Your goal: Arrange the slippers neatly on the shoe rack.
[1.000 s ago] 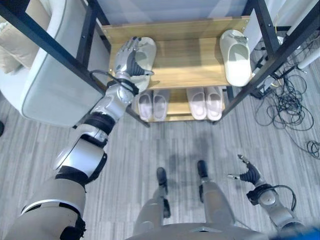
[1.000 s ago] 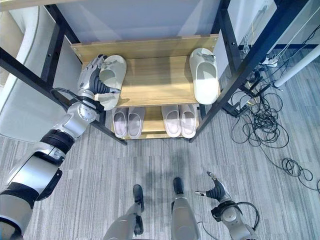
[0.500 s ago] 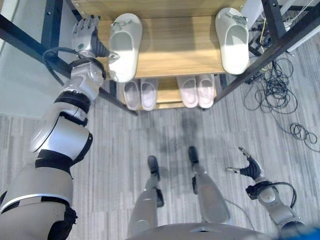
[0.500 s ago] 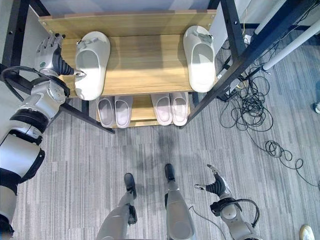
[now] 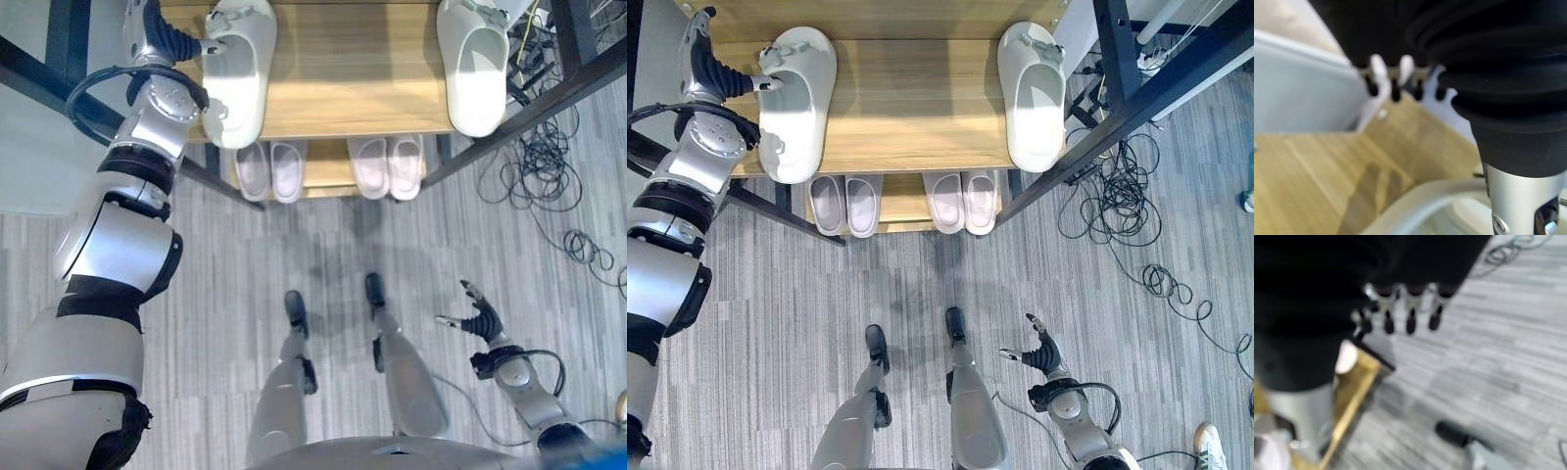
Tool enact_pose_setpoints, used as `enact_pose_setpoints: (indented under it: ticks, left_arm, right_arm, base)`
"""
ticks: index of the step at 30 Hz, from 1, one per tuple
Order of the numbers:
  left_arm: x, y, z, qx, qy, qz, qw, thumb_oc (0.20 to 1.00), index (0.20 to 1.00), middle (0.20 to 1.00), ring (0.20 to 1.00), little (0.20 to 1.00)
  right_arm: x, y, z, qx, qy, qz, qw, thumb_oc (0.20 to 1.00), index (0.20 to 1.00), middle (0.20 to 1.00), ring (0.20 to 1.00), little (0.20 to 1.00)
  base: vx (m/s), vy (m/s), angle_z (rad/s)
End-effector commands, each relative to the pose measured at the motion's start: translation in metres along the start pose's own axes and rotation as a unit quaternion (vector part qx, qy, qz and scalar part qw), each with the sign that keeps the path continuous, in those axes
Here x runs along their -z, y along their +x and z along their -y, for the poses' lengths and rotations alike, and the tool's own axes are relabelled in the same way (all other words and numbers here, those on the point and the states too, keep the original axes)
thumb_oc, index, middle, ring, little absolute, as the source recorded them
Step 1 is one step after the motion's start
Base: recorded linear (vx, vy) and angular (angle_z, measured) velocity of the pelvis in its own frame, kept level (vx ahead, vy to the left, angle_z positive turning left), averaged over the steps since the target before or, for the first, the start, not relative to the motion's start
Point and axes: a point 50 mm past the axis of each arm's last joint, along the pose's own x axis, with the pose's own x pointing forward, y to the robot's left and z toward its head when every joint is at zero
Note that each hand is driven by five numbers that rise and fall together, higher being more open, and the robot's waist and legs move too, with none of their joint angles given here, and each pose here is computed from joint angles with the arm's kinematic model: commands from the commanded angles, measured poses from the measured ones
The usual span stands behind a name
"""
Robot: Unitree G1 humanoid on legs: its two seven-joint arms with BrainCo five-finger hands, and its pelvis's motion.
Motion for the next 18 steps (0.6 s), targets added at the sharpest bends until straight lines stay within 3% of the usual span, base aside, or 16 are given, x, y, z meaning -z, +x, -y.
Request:
enact_pose_setpoints:
  ticks: [1,2,8,18]
  left_arm:
    - [-0.022,0.018,-0.035,-0.058,-0.038,0.009,0.998,0.382,0.382,0.382,0.382,0.382]
    - [-0.019,0.019,-0.037,-0.055,-0.029,-0.001,0.998,0.200,0.200,0.200,0.200,0.200]
    - [-0.034,0.022,-0.033,-0.052,0.008,0.009,0.999,0.200,0.200,0.200,0.200,0.200]
    - [-0.087,0.009,0.002,-0.039,-0.048,0.091,0.994,0.200,0.200,0.200,0.200,0.200]
  right_arm:
    - [-0.003,0.009,-0.003,0.016,0.028,-0.006,0.999,1.000,1.000,1.000,1.000,1.000]
    - [-0.003,0.010,-0.003,0.015,0.024,-0.007,1.000,1.000,1.000,1.000,1.000,1.000]
    - [-0.008,0.016,0.003,0.020,0.003,0.002,1.000,1.000,1.000,1.000,1.000,1.000]
    - [-0.010,0.016,0.002,0.014,-0.005,0.005,1.000,1.000,1.000,1.000,1.000,1.000]
  base:
    - [0.01,0.024,0.10]
    - [0.01,0.031,0.05]
    - [0.00,0.004,-0.01]
    - [0.00,-0.027,0.01]
